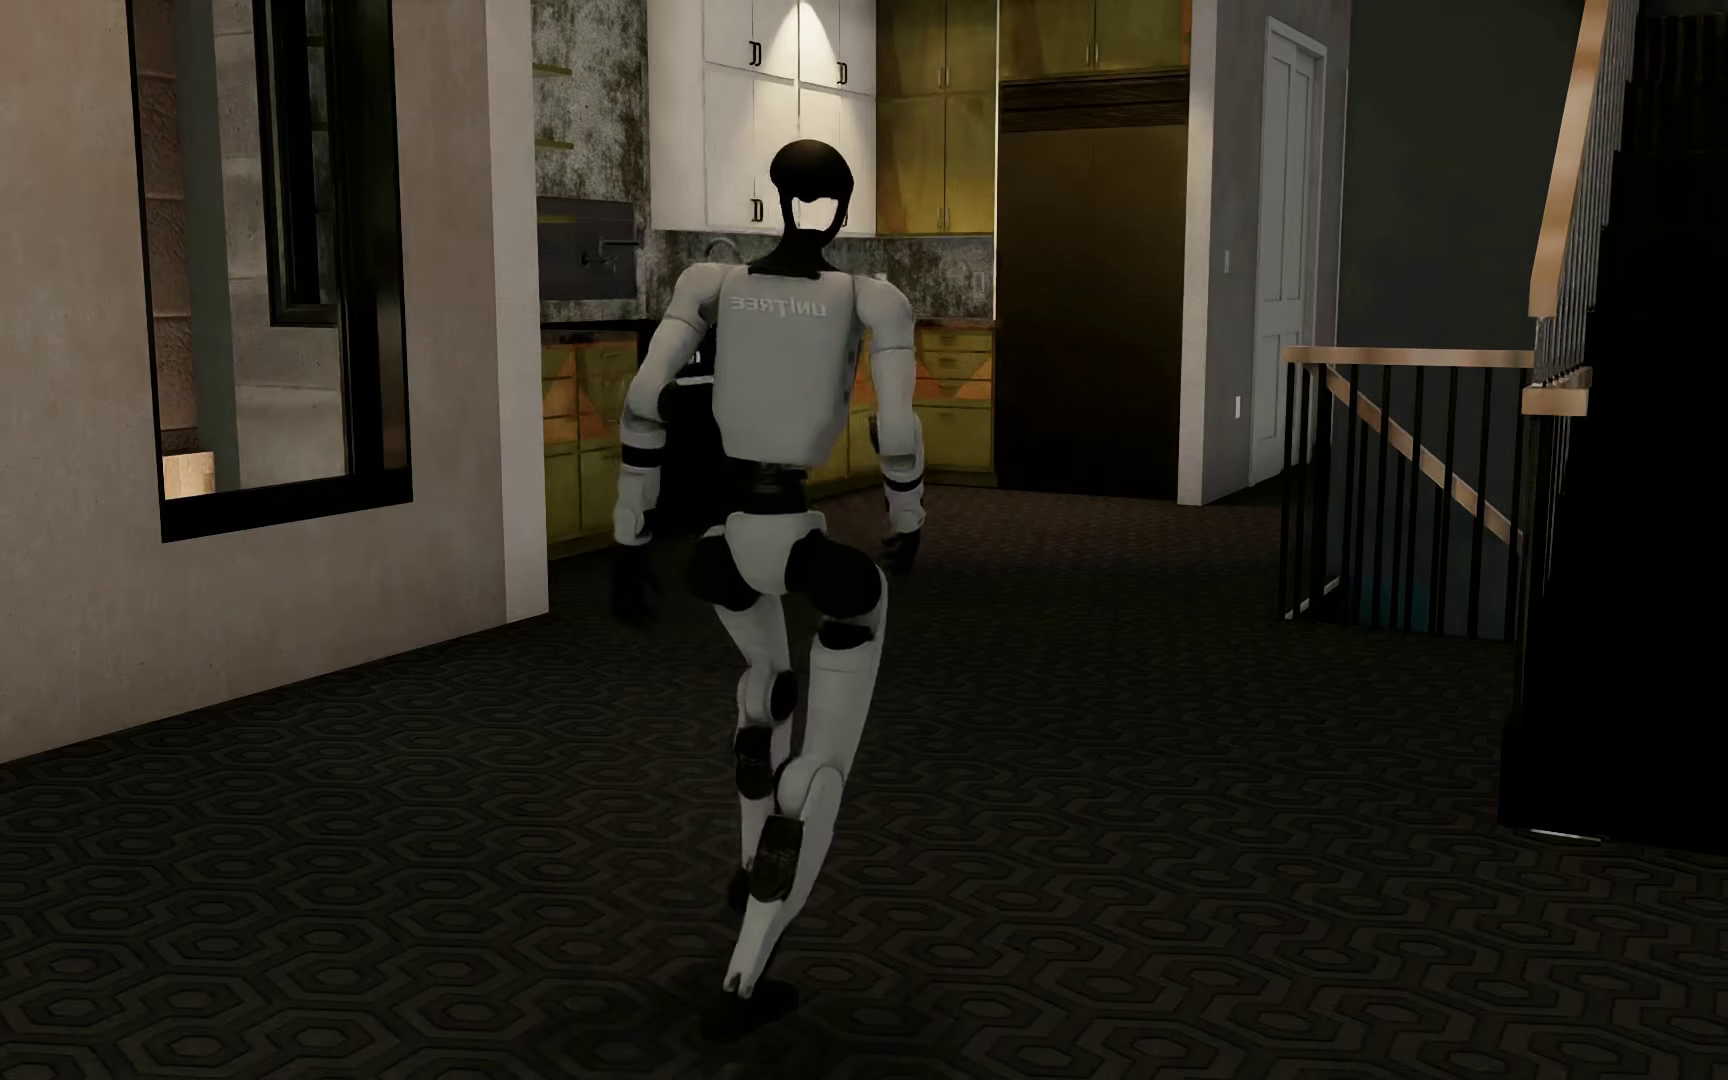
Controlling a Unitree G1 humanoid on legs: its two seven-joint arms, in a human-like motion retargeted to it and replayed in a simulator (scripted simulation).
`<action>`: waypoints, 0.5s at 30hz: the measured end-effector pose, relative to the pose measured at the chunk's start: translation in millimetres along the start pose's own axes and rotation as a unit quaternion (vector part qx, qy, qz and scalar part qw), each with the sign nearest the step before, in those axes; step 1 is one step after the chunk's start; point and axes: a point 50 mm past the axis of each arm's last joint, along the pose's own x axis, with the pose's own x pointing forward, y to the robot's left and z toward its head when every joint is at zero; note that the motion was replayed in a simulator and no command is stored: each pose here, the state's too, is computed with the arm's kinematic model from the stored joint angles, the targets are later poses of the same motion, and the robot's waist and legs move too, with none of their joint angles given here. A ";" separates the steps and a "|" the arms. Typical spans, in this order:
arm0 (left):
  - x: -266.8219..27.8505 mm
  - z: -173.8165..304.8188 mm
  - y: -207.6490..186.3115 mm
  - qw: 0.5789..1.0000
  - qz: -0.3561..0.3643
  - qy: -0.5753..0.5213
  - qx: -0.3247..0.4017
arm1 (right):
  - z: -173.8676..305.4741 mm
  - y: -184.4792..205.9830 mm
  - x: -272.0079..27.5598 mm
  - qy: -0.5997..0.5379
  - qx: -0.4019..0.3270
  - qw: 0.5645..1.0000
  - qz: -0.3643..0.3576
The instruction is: Walk forward
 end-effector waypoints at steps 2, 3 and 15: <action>-1.5 -16.3 6.0 0.999 0.013 0.034 -0.018 | 35.5 -1.9 7.8 -0.067 0.003 0.998 -0.004; -2.5 -22.5 10.1 0.998 0.021 0.047 -0.027 | 46.8 -0.6 9.1 -0.088 0.005 0.996 -0.003; -8.7 135.8 27.7 0.970 0.032 -0.238 0.023 | -107.2 26.6 -54.1 0.213 -0.056 0.972 0.080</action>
